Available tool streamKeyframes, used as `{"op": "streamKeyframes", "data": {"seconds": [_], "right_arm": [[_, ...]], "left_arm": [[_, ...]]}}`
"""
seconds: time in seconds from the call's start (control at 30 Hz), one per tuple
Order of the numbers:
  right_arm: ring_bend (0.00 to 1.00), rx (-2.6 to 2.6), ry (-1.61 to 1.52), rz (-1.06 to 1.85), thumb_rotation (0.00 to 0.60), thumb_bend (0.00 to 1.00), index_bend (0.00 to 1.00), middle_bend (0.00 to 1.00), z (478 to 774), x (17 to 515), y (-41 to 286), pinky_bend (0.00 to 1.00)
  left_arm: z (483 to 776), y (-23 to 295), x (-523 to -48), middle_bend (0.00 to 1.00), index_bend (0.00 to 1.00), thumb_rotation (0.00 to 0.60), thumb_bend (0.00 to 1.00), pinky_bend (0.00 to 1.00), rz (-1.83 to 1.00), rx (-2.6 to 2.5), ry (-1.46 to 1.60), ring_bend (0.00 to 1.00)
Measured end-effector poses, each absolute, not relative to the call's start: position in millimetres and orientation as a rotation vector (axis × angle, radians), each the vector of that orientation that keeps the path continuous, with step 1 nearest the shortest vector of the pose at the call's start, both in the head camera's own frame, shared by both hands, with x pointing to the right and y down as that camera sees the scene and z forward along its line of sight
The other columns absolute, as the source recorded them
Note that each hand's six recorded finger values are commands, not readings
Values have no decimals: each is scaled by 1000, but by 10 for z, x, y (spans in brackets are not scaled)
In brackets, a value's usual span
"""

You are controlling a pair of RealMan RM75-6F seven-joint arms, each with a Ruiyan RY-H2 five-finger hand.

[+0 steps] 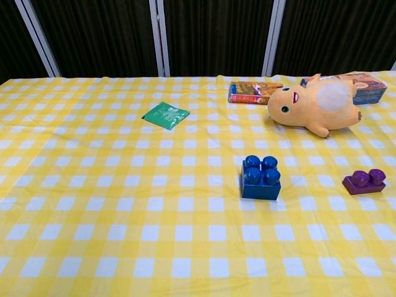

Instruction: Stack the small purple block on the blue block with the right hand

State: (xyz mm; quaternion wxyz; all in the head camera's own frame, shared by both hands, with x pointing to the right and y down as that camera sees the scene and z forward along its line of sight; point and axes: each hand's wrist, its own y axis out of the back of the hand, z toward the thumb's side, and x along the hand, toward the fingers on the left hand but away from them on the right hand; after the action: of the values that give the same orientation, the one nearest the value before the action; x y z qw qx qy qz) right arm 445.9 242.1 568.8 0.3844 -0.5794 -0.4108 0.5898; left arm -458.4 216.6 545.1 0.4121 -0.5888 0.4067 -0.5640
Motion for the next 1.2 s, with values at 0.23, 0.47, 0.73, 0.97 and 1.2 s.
{"op": "streamKeyframes", "data": {"seconds": [0.23,0.47,0.73,0.97,1.2], "right_arm": [[0,-1475,-1054,1497,600,449,65,0,5667,4466,2423,0],[0,-1476,-1054,1490,600,449,65,0,5660,4452,2418,0],[0,-1496,-1035,1502,600,449,113,0,5712,4445,2435,0],[0,-1574,-996,1499,600,449,225,0,5892,4352,2340,0],[0,-1670,-904,1502,600,449,228,0,6248,4122,2004,0]], "left_arm": [[5446,2171,-4574,0,195,600,243,100,-1417,-1480,1021,0],[5442,2166,-4591,0,195,600,243,100,-1422,-1476,1027,0],[5442,2172,-4598,0,194,600,243,100,-1430,-1476,1030,0],[5421,2176,-4595,0,194,600,243,100,-1432,-1468,1033,0],[5460,2159,-4604,0,194,600,243,100,-1446,-1469,1027,0]]}}
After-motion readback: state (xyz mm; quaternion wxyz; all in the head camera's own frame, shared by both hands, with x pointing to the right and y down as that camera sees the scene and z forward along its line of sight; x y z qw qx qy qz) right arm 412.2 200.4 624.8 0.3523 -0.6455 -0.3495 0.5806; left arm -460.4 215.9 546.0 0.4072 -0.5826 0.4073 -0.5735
